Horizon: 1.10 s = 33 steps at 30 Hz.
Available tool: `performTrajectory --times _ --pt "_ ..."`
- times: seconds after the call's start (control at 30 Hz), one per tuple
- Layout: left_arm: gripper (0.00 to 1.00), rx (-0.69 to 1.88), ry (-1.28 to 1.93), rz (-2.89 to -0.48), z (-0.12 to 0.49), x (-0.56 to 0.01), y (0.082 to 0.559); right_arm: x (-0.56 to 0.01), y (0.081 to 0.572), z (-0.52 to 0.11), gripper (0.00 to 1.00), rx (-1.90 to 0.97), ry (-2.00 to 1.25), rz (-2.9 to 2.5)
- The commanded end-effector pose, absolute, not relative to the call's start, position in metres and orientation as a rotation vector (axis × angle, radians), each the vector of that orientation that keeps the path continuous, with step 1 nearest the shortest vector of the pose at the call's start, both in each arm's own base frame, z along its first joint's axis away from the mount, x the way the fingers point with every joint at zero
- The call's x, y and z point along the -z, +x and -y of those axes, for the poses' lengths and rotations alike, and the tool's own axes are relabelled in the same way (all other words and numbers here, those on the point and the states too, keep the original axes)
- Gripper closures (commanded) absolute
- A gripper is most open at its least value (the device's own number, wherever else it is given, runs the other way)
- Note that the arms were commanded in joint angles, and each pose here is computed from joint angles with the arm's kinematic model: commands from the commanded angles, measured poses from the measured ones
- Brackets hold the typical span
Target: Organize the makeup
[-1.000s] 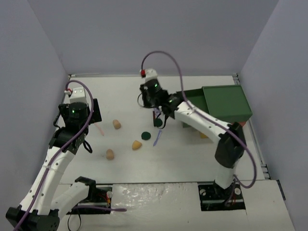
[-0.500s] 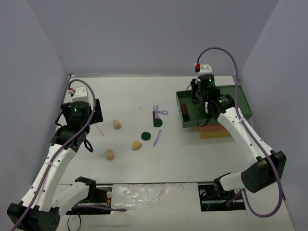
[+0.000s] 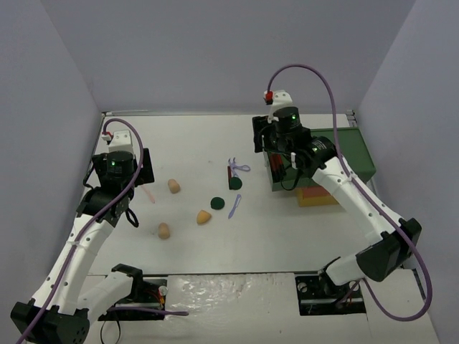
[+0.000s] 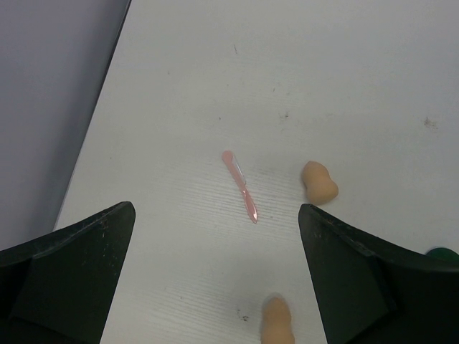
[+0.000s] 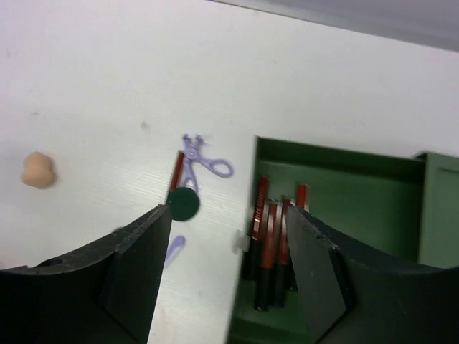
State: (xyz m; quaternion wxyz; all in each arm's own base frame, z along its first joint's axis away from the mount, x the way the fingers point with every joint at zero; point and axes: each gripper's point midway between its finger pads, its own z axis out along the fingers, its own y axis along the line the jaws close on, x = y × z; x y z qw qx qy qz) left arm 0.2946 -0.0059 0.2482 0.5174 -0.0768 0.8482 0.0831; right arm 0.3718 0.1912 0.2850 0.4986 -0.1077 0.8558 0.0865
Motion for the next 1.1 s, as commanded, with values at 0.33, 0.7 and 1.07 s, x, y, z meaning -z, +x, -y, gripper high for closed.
performTrajectory --times 0.33,0.7,1.07 --pt "0.03 -0.187 -0.22 -1.97 0.003 -0.271 0.301 -0.172 0.402 -0.325 0.46 -0.353 -0.281 -2.183" --pt "0.03 -0.18 -0.217 -1.969 0.004 -0.272 0.3 -0.085 0.417 -0.328 0.53 -0.26 -0.268 -2.296" --pt "0.03 -0.175 -0.218 -1.967 0.004 -0.273 0.3 -0.043 0.425 -0.318 0.56 -0.2 -0.228 -2.342"
